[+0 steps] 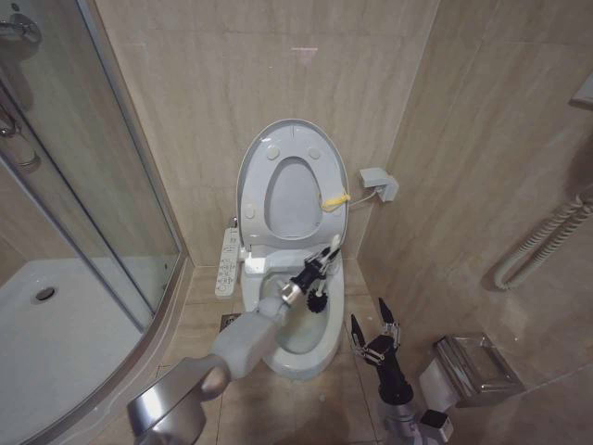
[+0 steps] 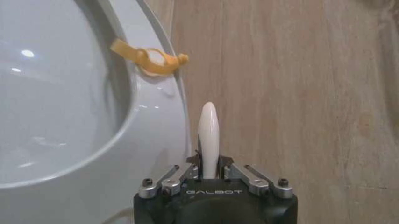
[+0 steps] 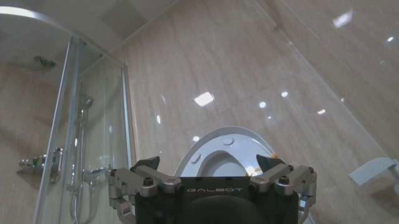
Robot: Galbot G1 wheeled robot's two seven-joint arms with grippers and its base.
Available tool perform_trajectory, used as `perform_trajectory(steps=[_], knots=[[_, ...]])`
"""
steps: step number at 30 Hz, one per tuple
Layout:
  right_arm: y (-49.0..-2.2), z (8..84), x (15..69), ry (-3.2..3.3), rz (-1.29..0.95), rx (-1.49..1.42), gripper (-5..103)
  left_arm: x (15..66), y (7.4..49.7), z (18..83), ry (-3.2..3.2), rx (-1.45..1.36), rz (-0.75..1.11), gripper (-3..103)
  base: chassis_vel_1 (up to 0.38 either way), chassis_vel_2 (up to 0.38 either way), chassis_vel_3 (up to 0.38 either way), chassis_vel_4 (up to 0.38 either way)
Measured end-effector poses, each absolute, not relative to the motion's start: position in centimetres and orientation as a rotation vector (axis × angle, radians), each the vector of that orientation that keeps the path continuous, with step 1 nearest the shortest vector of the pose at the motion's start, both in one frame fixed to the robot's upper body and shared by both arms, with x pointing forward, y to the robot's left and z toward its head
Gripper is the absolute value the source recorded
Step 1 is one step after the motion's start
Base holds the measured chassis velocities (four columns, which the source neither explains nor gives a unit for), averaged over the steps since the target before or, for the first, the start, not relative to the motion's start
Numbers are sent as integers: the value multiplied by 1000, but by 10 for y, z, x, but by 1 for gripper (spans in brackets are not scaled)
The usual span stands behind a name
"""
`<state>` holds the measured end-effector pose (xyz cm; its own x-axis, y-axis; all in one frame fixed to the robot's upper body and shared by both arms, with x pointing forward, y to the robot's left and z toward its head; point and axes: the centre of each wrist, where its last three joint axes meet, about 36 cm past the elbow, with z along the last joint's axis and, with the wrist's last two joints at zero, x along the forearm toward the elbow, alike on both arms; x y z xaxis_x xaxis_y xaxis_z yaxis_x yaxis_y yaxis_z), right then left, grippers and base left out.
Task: Open the toilet lid, clean the toilet bowl with a toilet brush, close the toilet lid, and flush.
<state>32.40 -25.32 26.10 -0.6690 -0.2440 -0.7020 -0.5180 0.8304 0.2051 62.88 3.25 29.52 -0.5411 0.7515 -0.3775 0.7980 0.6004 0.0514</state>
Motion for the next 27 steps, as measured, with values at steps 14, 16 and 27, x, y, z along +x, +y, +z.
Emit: perform_trajectory(steps=[14, 16, 27], knots=[[-256, 259, 326, 2311, 525, -557, 100, 630, 38, 291, 2488, 1243, -132, 18, 0, 0, 0, 0], [-255, 259, 326, 2310, 527, -558, 100, 630, 37, 290, 2494, 1244, -127, 18, 0, 0, 0, 0], [-256, 258, 328, 2312, 524, -567, 100, 621, 70, 265, 2546, 1257, -30, 18, 0, 0, 0, 0]])
